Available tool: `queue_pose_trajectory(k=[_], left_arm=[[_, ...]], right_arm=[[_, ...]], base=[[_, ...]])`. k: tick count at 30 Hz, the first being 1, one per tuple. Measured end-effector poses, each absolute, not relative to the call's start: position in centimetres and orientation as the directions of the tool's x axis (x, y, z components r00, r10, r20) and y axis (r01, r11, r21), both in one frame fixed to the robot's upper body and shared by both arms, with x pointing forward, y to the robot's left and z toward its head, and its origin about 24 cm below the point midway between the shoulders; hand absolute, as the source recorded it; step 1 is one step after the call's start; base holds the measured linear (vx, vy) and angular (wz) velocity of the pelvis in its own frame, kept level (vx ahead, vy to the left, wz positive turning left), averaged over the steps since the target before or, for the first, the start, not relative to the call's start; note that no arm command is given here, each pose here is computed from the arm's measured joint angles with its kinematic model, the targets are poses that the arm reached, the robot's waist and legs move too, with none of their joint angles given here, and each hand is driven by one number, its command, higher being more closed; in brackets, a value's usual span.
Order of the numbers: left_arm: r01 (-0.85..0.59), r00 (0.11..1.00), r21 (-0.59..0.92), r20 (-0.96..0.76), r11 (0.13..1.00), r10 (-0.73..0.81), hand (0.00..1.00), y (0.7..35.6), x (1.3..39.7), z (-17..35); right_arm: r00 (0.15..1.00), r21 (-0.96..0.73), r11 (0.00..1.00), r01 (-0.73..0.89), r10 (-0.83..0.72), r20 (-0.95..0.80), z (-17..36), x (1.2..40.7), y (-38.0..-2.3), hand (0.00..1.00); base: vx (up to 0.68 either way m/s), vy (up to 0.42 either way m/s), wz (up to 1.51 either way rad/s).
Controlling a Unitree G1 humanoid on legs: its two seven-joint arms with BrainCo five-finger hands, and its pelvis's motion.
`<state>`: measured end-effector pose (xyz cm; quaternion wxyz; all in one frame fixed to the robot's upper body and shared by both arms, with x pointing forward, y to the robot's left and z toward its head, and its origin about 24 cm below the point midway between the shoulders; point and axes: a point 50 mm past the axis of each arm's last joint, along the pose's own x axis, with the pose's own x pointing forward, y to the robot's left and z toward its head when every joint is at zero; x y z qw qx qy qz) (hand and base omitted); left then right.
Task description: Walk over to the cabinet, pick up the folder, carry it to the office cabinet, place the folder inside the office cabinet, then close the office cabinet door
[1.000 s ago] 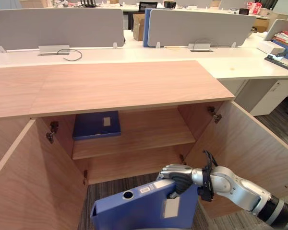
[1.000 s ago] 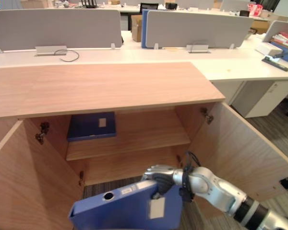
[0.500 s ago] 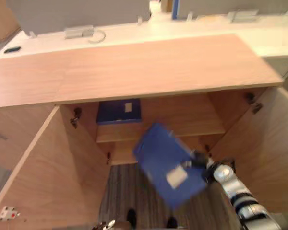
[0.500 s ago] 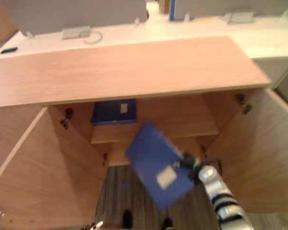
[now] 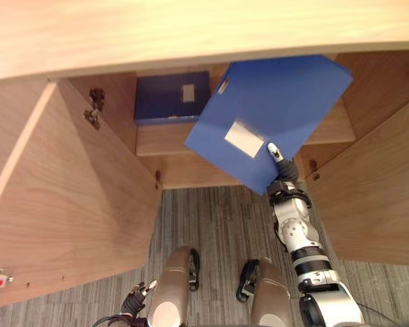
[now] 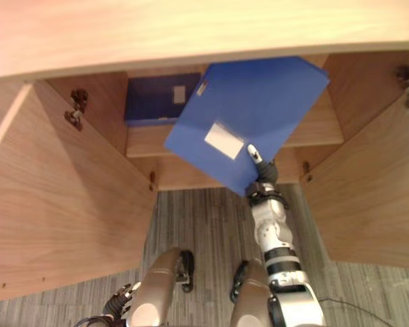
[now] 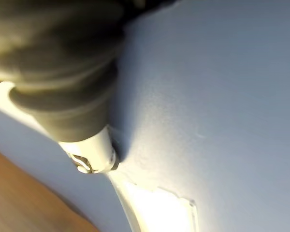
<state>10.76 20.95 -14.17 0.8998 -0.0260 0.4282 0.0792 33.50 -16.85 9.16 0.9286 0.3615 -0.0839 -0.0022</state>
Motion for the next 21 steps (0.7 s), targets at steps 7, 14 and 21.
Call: queue_pose_trajectory(k=[7, 14, 21], left_arm=[[-0.204, 0.652, 0.022, -0.743, 0.979, 0.153, 0.0, 21.0, 11.7, -13.6], [-0.254, 0.664, 0.025, -0.723, 0.967, 0.193, 0.0, 20.8, 12.4, -13.1], [-0.256, 0.68, 0.015, -0.708, 0.967, 0.19, 0.0, 20.0, 13.1, -12.7]], right_arm=[[0.942, 0.881, 0.453, -0.138, -0.214, 0.257, 14.8, 35.7, -16.0, 1.0], [0.873, 0.99, 0.083, -0.117, -0.466, 0.143, 21.8, 38.5, -19.7, 1.0], [0.824, 0.954, -0.251, -0.165, -0.567, -0.007, 25.0, 38.3, -25.8, 1.0]], base=[[-0.05, 0.02, 0.15], [-0.03, 0.018, 0.26], [0.01, 0.017, 0.35]])
